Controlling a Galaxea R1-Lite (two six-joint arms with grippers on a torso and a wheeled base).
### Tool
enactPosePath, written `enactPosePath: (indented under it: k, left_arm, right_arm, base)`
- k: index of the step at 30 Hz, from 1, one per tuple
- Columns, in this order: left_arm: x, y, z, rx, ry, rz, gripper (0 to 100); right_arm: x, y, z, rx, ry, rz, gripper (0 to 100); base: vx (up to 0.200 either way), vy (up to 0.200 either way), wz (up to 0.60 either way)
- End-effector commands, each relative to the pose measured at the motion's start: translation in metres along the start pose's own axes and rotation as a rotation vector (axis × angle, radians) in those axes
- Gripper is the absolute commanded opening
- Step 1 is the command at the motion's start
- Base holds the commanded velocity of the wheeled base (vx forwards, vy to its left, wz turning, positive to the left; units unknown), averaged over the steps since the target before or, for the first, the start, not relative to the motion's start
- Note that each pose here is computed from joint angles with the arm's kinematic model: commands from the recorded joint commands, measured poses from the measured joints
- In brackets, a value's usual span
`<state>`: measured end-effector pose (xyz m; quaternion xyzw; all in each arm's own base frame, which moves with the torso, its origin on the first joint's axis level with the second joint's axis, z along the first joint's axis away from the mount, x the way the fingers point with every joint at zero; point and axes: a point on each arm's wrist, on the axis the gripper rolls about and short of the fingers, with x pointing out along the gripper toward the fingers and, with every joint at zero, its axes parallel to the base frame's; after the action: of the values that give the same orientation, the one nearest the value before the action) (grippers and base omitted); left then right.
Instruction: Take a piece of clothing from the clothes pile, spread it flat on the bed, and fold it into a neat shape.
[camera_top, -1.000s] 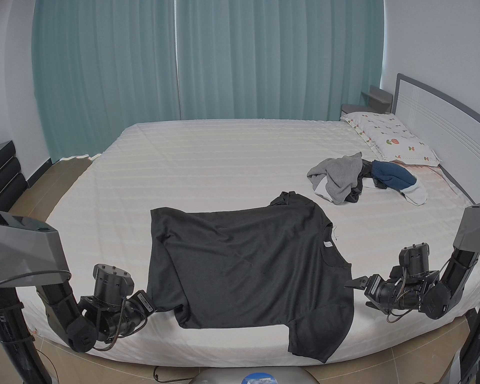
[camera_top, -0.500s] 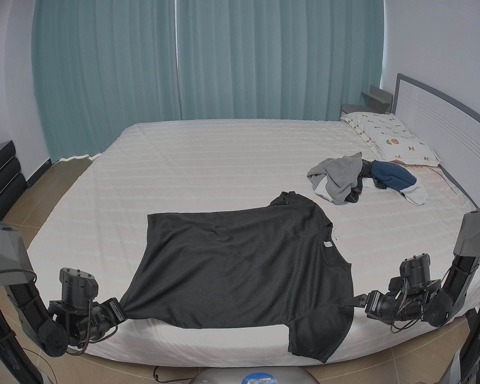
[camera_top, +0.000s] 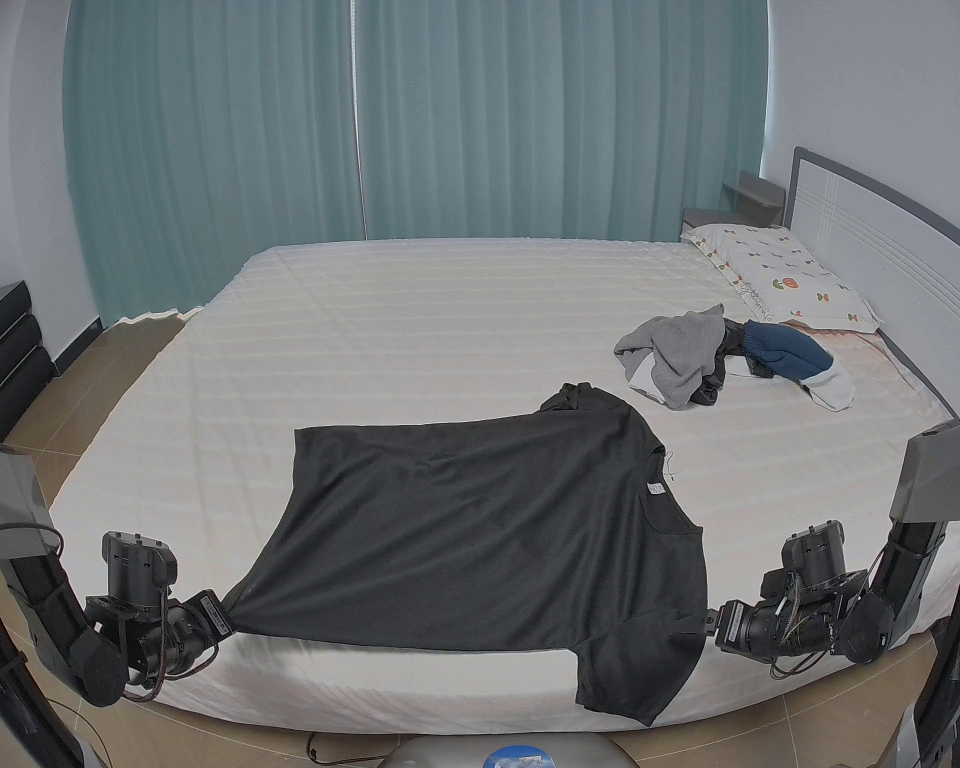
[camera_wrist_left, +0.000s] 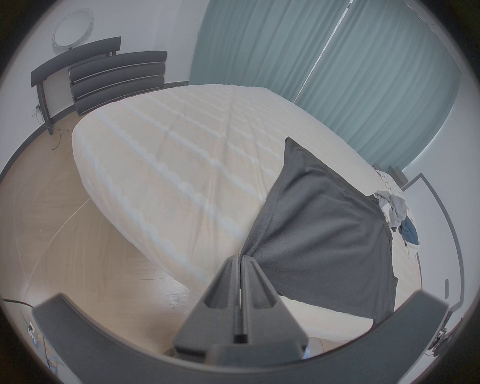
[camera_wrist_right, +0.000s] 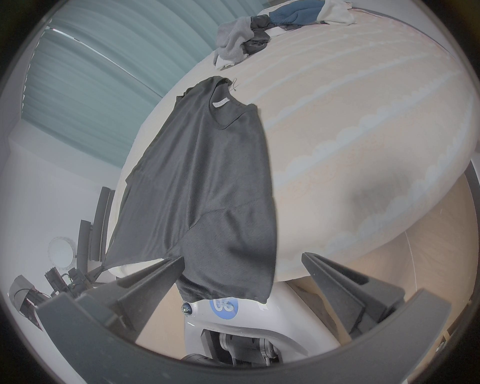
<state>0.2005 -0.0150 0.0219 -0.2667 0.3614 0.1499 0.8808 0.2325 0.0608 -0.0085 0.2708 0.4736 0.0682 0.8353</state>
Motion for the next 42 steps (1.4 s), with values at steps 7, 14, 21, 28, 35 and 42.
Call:
enactPosePath:
  k: [7,14,21,28,35,42]
  left_arm:
    - [0.005,0.001,-0.002,-0.002,0.020,0.003,0]
    - [0.005,0.001,-0.002,-0.005,0.031,-0.007,0]
    - [0.006,0.002,-0.003,-0.003,0.039,-0.001,0]
    - [0.005,0.004,-0.005,0.000,0.049,0.008,0]
    - [0.006,0.004,-0.007,0.000,0.066,-0.002,0]
    - [0.007,0.004,-0.007,0.000,0.067,-0.004,0]
  right_arm:
    - [0.014,-0.001,-0.009,-0.021,0.054,-0.021,100]
    - [0.022,-0.003,-0.009,-0.032,0.020,-0.007,0]
    - [0.017,-0.008,-0.013,-0.047,-0.031,-0.057,0]
    - [0.006,-0.018,-0.012,-0.079,-0.041,-0.105,0]
    - [0.005,-0.018,-0.008,-0.070,-0.060,-0.086,0]
    - [0.008,-0.012,-0.004,-0.070,-0.059,0.005,100]
  base:
    - [0.000,0.000,0.00]
    - [0.000,0.000,0.00]
    - [0.000,0.000,0.00]
    - [0.000,0.000,0.00]
    - [0.000,0.000,0.00]
    - [0.000,0.000,0.00]
